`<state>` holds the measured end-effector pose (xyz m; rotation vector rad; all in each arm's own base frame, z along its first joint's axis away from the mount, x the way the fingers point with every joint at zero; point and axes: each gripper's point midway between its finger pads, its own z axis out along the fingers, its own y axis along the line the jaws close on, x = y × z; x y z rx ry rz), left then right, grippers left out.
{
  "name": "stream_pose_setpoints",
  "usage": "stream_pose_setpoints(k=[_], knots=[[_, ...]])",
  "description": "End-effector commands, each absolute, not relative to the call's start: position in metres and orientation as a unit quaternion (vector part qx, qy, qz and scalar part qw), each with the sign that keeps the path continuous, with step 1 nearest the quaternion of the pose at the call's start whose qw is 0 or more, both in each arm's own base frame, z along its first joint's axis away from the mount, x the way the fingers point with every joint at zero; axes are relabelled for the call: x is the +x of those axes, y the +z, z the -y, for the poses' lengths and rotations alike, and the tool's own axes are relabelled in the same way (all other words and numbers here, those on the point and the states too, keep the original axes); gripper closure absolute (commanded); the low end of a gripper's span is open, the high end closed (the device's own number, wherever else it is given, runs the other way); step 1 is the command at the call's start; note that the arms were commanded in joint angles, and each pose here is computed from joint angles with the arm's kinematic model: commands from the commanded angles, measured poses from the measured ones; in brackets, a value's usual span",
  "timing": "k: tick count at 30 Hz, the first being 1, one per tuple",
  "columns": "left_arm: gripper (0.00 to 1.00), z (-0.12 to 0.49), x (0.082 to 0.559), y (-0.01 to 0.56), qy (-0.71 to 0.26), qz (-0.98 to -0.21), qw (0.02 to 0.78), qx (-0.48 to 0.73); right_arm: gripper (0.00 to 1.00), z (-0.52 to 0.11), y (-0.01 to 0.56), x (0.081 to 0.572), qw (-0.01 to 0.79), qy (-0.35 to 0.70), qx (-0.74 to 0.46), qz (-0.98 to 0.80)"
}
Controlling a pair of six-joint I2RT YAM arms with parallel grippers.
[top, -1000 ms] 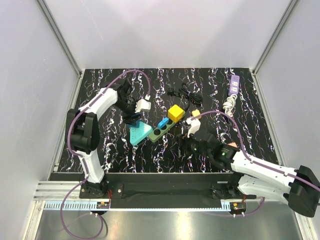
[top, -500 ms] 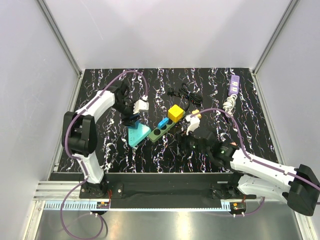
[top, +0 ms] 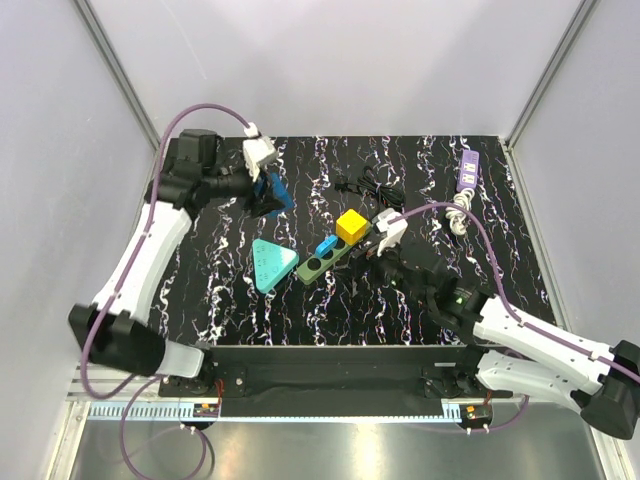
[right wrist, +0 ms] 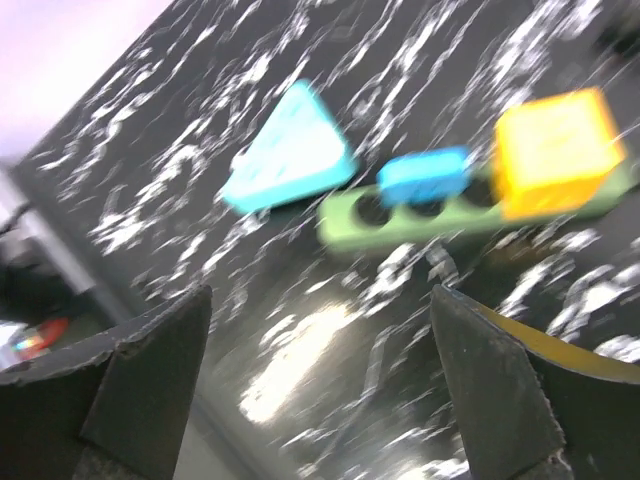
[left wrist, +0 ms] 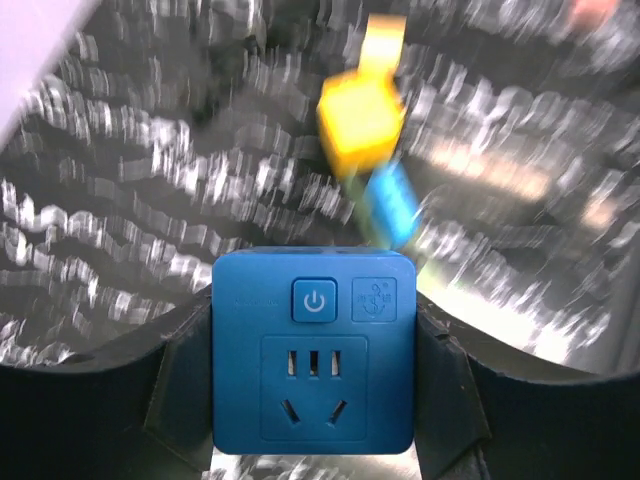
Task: Insert the plug
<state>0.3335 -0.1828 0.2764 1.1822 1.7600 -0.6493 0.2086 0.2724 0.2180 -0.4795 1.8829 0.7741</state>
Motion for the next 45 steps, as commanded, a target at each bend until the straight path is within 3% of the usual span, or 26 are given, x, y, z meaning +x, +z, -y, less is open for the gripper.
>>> stream_pose_setpoints(k=[1,3,4,10,17,30,37,38,39,41,42,45], knots=[[1.0,0.224,0.302,0.357,-0.397,-0.68,0.487,0.377,0.0,-0.258,0.279,0.24,0.633,0.247,-0.224,-0.698],[1.0,0.228,0.3,0.384,-0.436,-0.678,0.502,0.313,0.0,-0.254,0.297,0.247,0.67,0.204,-0.265,-0.663],[1.0,0.233,0.292,0.395,-0.488,-0.691,0.467,0.258,0.0,-0.256,0.313,0.248,0.691,0.204,-0.272,-0.638],[1.0,0.263,0.246,0.432,-0.626,-0.646,0.373,0.227,0.0,-0.265,0.366,0.235,0.788,0.178,-0.344,-0.479],[1.0,0.269,0.221,0.437,-0.667,-0.616,0.365,0.209,0.0,-0.278,0.413,0.227,0.817,0.17,-0.371,-0.408],[1.0,0.278,0.206,0.431,-0.692,-0.61,0.336,0.191,0.0,-0.312,0.426,0.213,0.818,0.194,-0.416,-0.346],[0.94,0.287,0.201,0.409,-0.687,-0.627,0.313,0.192,0.12,-0.313,0.425,0.208,0.82,0.199,-0.419,-0.335],[0.87,0.287,0.2,0.405,-0.686,-0.63,0.31,0.191,0.15,-0.313,0.424,0.209,0.82,0.198,-0.418,-0.336],[0.84,0.287,0.199,0.404,-0.684,-0.63,0.312,0.193,0.26,-0.312,0.425,0.209,0.821,0.196,-0.418,-0.335],[0.77,0.287,0.198,0.399,-0.681,-0.637,0.307,0.191,0.54,-0.311,0.422,0.209,0.821,0.193,-0.419,-0.336],[0.69,0.286,0.194,0.399,-0.679,-0.636,0.307,0.201,0.73,-0.308,0.425,0.208,0.825,0.193,-0.415,-0.332],[0.51,0.284,0.182,0.4,-0.67,-0.635,0.295,0.248,0.91,-0.303,0.424,0.204,0.826,0.187,-0.417,-0.329]])
